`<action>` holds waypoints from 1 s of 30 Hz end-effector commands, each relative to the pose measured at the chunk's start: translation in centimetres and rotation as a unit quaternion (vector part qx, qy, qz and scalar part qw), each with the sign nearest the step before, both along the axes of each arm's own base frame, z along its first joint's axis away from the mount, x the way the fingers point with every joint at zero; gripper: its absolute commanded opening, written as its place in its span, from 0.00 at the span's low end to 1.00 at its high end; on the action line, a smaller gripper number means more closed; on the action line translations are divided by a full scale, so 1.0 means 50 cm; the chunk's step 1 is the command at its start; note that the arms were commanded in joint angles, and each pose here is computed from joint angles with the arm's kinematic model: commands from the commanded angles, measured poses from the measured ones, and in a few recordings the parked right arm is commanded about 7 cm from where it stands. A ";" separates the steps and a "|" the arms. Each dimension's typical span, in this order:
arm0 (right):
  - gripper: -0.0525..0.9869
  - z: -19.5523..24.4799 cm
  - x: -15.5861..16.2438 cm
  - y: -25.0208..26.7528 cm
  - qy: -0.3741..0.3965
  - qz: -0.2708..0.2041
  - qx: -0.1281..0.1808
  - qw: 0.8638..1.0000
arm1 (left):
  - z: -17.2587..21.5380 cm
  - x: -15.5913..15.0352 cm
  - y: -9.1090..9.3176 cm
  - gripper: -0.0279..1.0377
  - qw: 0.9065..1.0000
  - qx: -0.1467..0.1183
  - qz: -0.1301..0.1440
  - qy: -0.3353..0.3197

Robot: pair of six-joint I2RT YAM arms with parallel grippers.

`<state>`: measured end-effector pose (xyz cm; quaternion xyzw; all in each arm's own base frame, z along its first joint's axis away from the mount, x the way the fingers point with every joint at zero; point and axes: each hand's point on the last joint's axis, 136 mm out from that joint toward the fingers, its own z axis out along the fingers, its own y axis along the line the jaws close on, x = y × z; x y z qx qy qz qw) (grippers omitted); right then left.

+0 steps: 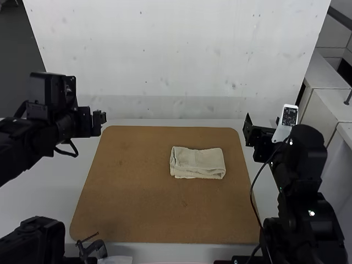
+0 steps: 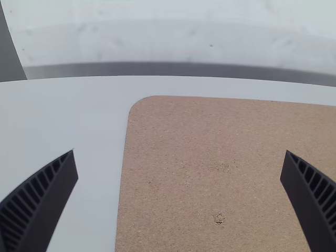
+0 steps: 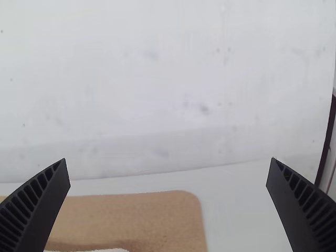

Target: Fold the towel.

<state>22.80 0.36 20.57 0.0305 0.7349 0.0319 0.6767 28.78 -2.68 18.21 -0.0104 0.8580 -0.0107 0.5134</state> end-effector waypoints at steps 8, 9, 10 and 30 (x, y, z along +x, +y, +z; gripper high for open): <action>0.97 0.024 -0.001 -0.009 -0.025 -0.009 -0.011 1.000 | 0.119 -0.067 0.044 0.96 0.990 0.008 0.030 -0.136; 0.97 0.023 0.000 -0.009 -0.025 -0.009 -0.011 1.000 | 0.122 -0.073 0.051 0.96 0.989 0.015 0.034 -0.143; 0.97 0.018 0.001 -0.009 -0.022 -0.008 -0.011 1.000 | 0.123 -0.081 0.060 0.96 0.988 0.028 0.039 -0.150; 0.97 -0.013 0.013 -0.005 -0.018 -0.004 -0.011 1.000 | 0.119 -0.148 0.113 0.95 0.968 0.098 0.067 -0.219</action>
